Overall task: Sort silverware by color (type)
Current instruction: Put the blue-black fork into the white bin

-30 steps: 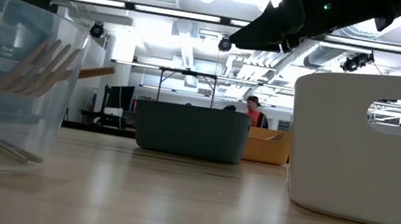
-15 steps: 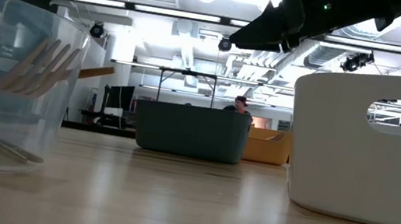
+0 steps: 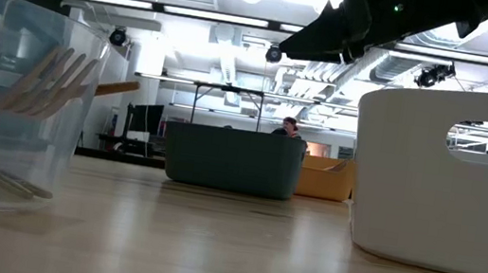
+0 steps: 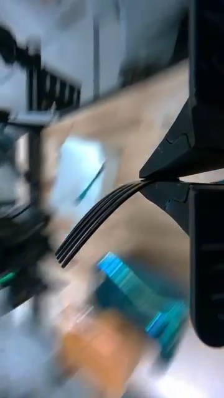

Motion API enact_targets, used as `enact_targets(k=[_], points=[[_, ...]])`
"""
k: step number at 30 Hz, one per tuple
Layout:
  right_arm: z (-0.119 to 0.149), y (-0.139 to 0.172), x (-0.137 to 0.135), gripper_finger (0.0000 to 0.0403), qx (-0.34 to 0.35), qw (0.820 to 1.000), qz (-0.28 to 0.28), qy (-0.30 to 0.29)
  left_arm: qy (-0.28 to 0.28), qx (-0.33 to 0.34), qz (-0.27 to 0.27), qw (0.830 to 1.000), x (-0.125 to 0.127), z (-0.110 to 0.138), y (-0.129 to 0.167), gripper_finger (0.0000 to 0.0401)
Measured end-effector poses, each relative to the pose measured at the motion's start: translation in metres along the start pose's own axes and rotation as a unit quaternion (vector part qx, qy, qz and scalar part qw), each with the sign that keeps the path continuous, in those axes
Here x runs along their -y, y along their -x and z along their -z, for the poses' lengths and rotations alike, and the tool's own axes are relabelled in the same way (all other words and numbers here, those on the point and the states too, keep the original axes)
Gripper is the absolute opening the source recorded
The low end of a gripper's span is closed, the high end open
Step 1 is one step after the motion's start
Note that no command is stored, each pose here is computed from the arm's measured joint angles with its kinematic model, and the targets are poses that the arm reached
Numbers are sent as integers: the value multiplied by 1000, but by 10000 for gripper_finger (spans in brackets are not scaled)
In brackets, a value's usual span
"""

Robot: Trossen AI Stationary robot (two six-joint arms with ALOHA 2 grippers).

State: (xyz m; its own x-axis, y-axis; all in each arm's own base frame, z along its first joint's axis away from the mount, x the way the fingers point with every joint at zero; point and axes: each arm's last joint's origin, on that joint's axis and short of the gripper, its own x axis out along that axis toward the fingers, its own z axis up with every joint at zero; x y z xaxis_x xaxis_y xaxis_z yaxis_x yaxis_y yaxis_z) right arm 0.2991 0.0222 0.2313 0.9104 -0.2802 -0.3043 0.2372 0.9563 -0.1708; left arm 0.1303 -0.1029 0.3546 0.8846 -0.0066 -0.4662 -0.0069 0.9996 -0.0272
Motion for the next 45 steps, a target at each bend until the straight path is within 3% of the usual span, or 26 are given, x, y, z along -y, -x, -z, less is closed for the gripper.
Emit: enact_targets(k=[4,8,10,14,18,21,29,38,45], points=[[0,0,0,183,0,1000,0,0,-94,60,-54,992,-13,-13,-16,1],[0,0,-1,183,1,1000,-11,0,-135,110,12,985,-27,-2,-58,1],[0,0,-1,183,1,1000,-12,0,-131,128,26,983,-41,13,-81,1],[0,0,-1,183,1,1000,-16,-13,-105,193,6,976,-75,47,-113,1],[-1,0,-2,183,8,999,-25,-19,-88,293,-8,952,-98,69,-121,1],[-7,0,-1,183,34,998,-34,-47,-77,324,-23,943,-105,79,-123,1],[-14,-12,2,183,107,984,-59,-130,-76,334,-26,939,-106,74,-131,1],[-10,-45,-9,183,113,983,-76,-126,-75,307,-25,948,-106,69,-152,1],[-16,-61,-10,183,90,990,-65,-84,-67,298,-22,952,-106,60,-166,1]])
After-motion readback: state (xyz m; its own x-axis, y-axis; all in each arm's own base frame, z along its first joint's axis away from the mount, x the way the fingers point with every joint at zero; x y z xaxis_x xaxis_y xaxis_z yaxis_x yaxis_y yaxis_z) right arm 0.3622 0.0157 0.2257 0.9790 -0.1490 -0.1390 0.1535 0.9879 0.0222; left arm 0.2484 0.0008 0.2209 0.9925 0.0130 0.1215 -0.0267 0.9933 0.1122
